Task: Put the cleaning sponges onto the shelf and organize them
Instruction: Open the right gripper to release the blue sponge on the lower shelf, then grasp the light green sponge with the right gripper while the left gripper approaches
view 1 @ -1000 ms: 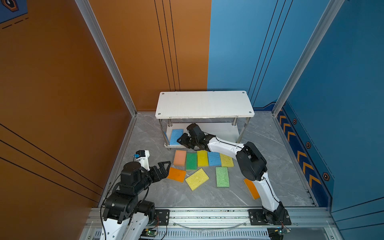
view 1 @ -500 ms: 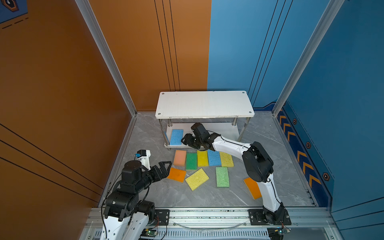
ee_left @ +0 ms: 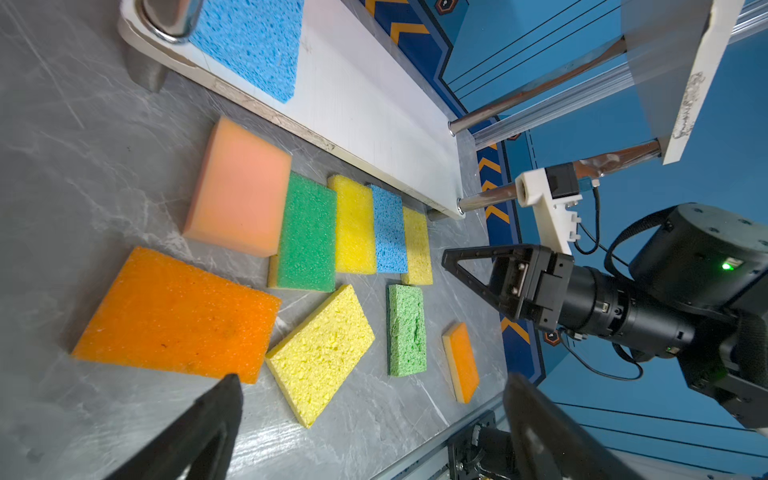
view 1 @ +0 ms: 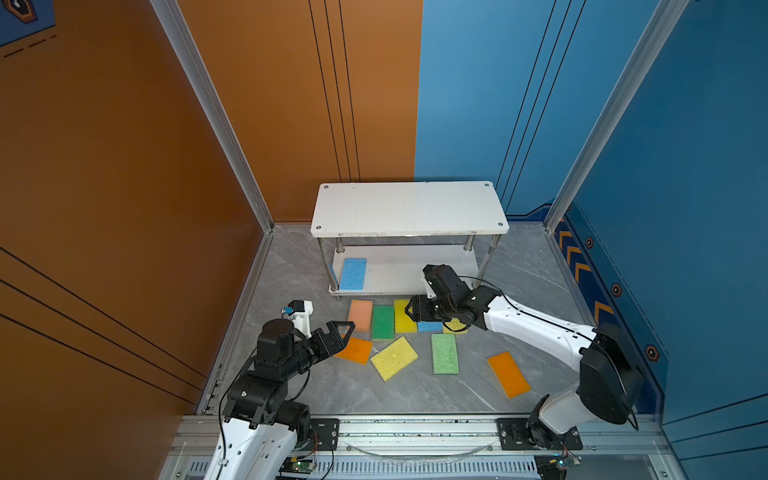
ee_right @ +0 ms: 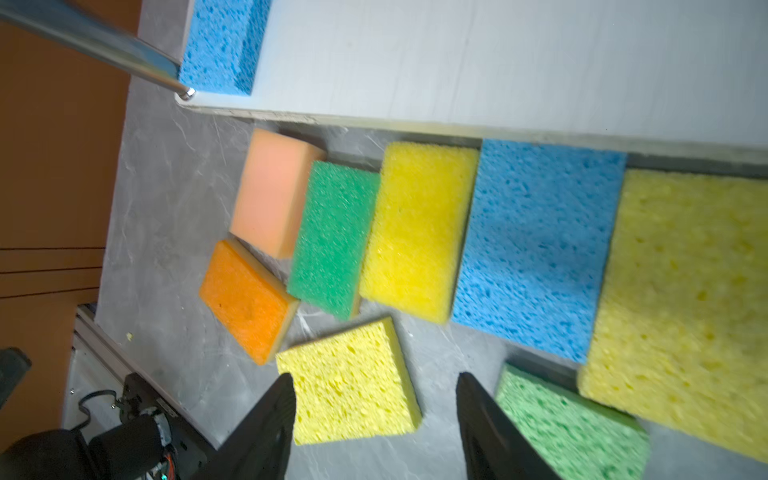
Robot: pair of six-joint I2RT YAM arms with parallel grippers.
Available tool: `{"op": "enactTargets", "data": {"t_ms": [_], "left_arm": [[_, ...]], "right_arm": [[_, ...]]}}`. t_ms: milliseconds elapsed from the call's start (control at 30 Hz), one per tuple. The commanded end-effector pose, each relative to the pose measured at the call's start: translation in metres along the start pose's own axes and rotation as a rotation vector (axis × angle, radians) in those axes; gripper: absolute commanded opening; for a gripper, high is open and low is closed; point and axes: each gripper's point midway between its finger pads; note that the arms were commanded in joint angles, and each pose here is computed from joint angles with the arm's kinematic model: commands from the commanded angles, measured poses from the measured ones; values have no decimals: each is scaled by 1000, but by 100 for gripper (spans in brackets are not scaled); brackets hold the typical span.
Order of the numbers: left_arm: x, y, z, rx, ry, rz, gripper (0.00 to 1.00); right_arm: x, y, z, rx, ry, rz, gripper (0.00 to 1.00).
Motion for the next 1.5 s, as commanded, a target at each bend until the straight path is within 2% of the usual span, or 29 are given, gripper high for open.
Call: {"op": "enactTargets", "data": {"t_ms": [0,367,700,900,1200,1467], "left_arm": [[-9,1,16,-24,-43,-11,98],[-45,-45,75,109,-55,164,98],[-62,-60,95,162,-68,219,98],[-60,-59,93,152,-62,218,98],[-57,-59,92,152,-51,218,98],[-56,-60,93,159,-48,220,98]], "right_arm": [[-41,-18,-16,24,-121,-21,64],[-102,-54,-24,79,-213,34,65],[-127,-77,-2,141,-197,135,62],[-131,-84,6,157,-185,151,55],[-137,-89,14,171,-195,160,38],[-139,-87,12,154,-192,170,15]]}}
Point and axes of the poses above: each gripper's point midway between its finger pads, its own z axis out along the fingers, its own x axis along the line the jaws close on, y = z × x, and after that the axes turned 15 degrees about z, right-handed
